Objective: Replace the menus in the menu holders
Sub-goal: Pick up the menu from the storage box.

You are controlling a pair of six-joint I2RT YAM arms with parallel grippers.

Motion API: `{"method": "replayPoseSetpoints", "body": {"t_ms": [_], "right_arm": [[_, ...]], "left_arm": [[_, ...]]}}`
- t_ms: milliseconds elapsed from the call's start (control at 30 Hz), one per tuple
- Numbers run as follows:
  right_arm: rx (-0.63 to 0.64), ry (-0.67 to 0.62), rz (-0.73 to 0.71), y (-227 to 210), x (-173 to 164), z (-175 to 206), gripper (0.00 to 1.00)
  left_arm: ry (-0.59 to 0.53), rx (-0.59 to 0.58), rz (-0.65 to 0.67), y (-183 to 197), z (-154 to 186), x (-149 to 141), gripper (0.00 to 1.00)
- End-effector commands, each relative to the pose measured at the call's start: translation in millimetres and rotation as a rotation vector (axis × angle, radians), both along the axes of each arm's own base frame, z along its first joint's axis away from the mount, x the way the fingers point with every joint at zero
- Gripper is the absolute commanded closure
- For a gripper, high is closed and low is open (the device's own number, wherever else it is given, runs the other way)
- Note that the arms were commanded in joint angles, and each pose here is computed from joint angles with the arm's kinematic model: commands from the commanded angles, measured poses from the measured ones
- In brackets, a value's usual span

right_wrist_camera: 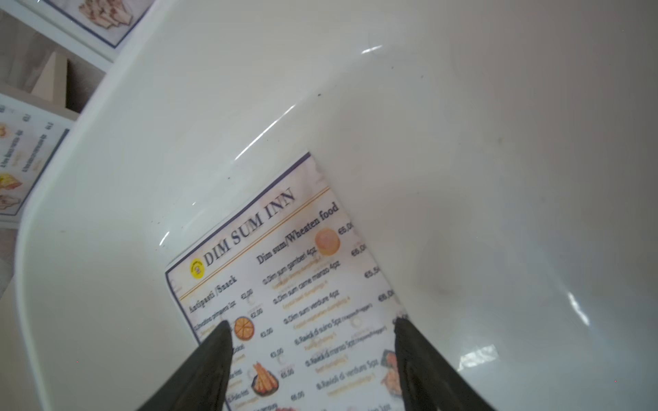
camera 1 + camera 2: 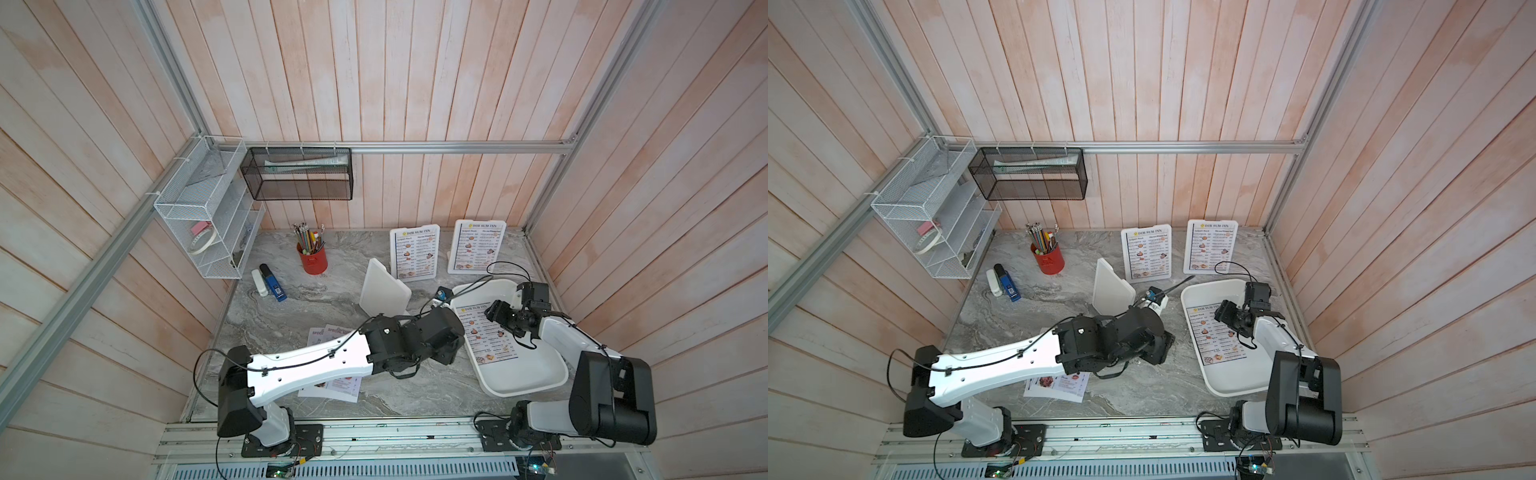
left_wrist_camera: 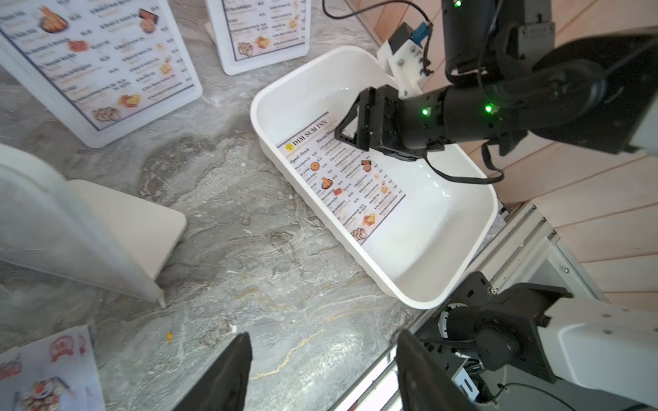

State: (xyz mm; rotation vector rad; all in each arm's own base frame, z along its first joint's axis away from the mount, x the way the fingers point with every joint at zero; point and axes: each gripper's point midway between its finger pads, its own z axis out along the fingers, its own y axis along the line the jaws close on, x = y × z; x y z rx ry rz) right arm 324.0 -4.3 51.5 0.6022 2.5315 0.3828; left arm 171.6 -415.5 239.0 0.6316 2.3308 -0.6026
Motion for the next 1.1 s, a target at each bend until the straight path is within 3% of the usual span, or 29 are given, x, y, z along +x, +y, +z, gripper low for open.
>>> {"method": "replayPoseSetpoints", "body": {"t_ms": [0, 267, 733, 1067], "right_arm": [[-0.056, -0.017, -0.047, -17.7, 2.7, -7.9, 0.26], [0.128, 0.038, 0.039, 12.0, -3.5, -28.8, 0.26], [0.275, 0.077, 0.11, 51.7, -36.3, -43.0, 0.29], [0.352, 0.075, 0.127, 64.0, -44.0, -36.0, 0.32]], "left_arm": [[0.039, -0.043, 0.007, -24.6, -10.7, -0.5, 0.33], [0.113, -0.029, 0.035, -49.3, -63.5, 22.3, 0.31], [0.251, -0.098, 0.097, -67.0, -122.0, 76.5, 0.31], [0.271, -0.169, 0.079, -81.2, -124.8, 87.5, 0.31]]}}
